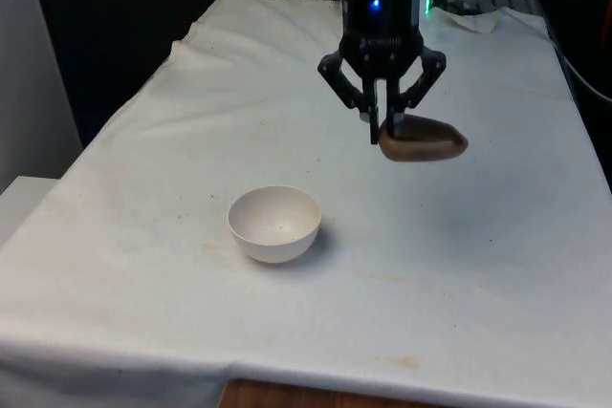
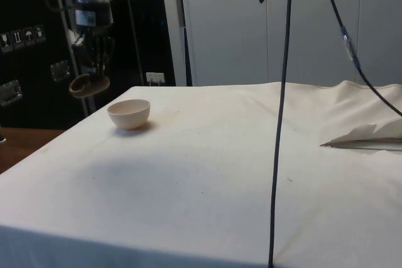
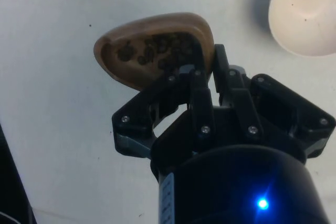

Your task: Pour the coffee beans from the cup into the bowl.

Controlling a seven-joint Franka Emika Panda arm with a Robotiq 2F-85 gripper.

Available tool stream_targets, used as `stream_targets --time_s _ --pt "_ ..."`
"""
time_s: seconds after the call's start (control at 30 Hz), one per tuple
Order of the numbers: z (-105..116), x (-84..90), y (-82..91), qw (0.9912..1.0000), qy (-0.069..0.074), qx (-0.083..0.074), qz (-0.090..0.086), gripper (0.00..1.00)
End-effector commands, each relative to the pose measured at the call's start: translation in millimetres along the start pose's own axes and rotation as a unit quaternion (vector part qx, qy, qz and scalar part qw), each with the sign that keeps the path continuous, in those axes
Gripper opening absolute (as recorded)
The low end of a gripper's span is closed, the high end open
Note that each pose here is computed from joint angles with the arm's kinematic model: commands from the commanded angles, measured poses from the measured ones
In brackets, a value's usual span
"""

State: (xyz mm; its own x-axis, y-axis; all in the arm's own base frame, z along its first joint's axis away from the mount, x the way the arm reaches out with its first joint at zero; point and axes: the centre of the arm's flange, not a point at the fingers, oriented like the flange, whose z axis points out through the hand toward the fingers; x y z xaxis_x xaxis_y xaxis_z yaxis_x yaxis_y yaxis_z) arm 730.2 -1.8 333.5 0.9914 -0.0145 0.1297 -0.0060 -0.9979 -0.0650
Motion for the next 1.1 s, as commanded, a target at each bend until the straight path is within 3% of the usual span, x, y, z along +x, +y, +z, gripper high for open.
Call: stream_targets --time_s 0.0,0.23,0.47,0.57,0.9,1.07 --pt "-6 -0.5 0.1 1.0 -0.001 0.0 0.001 0.02" --pt "-20 0.3 0.9 0.99999 0.004 -0.001 0.001 0.02" --pt "-46 1.1 14.1 0.99993 0.008 -0.008 0.003 0.02" --pt "-47 1.9 14.6 0.99991 0.01 -0.009 0.004 0.02" --pt "-67 5.0 37.0 0.99963 0.015 -0.022 0.002 0.02" --pt "-75 5.1 48.8 0.99933 0.01 -0.035 0.001 0.02"
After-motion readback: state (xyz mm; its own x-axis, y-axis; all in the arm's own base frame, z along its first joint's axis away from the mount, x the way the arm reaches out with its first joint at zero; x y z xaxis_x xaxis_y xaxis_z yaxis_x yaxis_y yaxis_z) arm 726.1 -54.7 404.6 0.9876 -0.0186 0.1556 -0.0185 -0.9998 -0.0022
